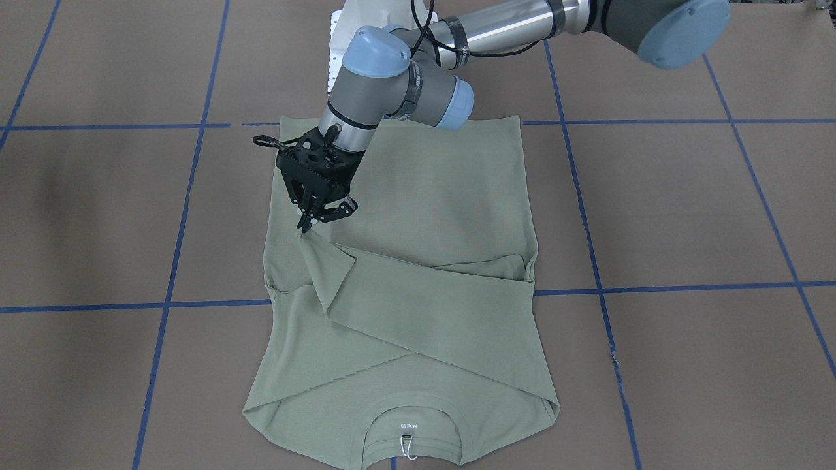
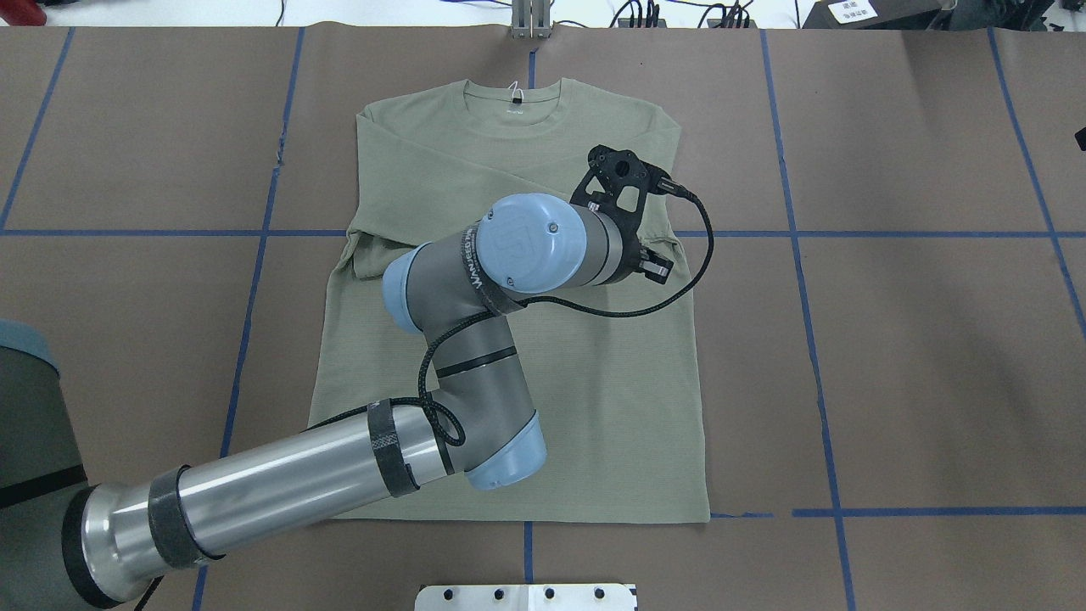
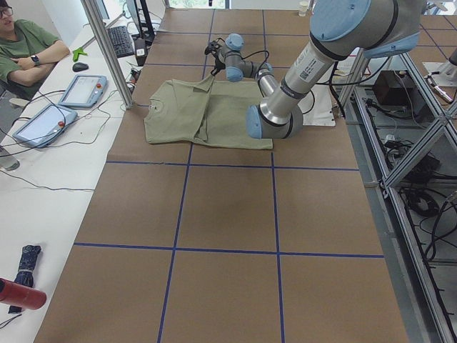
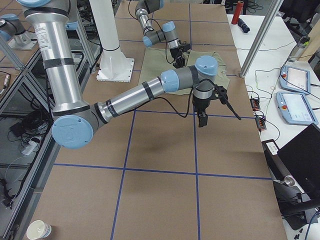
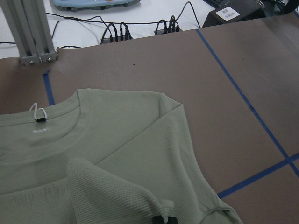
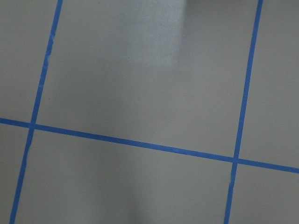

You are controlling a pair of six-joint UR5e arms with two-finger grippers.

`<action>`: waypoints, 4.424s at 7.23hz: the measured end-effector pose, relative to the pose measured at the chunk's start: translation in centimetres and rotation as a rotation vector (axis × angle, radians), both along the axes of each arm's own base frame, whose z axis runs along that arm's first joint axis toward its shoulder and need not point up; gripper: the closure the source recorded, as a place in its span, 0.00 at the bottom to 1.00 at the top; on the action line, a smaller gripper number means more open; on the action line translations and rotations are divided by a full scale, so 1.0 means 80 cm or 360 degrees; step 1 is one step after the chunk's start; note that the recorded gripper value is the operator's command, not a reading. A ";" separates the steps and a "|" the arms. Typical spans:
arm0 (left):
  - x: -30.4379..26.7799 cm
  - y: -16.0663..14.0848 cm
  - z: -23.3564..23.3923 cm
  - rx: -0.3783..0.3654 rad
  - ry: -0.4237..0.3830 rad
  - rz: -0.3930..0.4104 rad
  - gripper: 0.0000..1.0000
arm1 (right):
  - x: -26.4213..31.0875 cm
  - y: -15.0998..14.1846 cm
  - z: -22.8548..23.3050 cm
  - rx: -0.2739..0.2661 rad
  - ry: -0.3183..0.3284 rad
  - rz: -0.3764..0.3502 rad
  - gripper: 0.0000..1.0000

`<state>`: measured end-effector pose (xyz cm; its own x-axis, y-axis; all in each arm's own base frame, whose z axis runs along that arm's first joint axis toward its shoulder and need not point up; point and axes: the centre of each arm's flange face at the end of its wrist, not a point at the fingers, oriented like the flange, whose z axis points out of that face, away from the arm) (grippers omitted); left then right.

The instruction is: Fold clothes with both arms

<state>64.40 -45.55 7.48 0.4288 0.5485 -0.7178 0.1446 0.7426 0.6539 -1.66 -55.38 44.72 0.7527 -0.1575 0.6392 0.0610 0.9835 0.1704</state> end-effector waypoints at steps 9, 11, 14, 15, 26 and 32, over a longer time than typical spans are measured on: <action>-0.278 -0.105 0.112 0.0188 -0.0473 0.0103 0.00 | -0.193 -0.024 -0.128 0.0091 -0.0074 0.0052 0.00; -0.376 -0.135 0.165 0.0253 -0.0594 0.0125 0.00 | -0.320 -0.007 -0.203 0.0062 -0.0051 0.0180 0.01; -0.458 -0.160 0.236 0.0297 -0.0705 0.0199 0.00 | -0.497 0.016 -0.297 -0.0002 -0.0016 0.0398 0.03; -0.468 -0.161 0.248 0.0293 -0.0714 0.0209 0.00 | -0.554 0.013 -0.320 -0.0016 0.0026 0.0457 0.06; -0.472 -0.161 0.270 0.0253 -0.0722 0.0215 0.00 | -0.780 0.037 -0.291 0.0049 0.0457 0.0502 0.50; -0.472 -0.162 0.271 0.0250 -0.0723 0.0215 0.00 | -0.784 0.036 -0.289 0.0062 0.0472 0.0479 1.00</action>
<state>26.67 -58.50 29.14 0.5966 0.7074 -0.3790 -0.2716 0.6223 0.7341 -64.34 -52.46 21.56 0.9193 0.0778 0.3858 -0.1759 0.9581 0.2259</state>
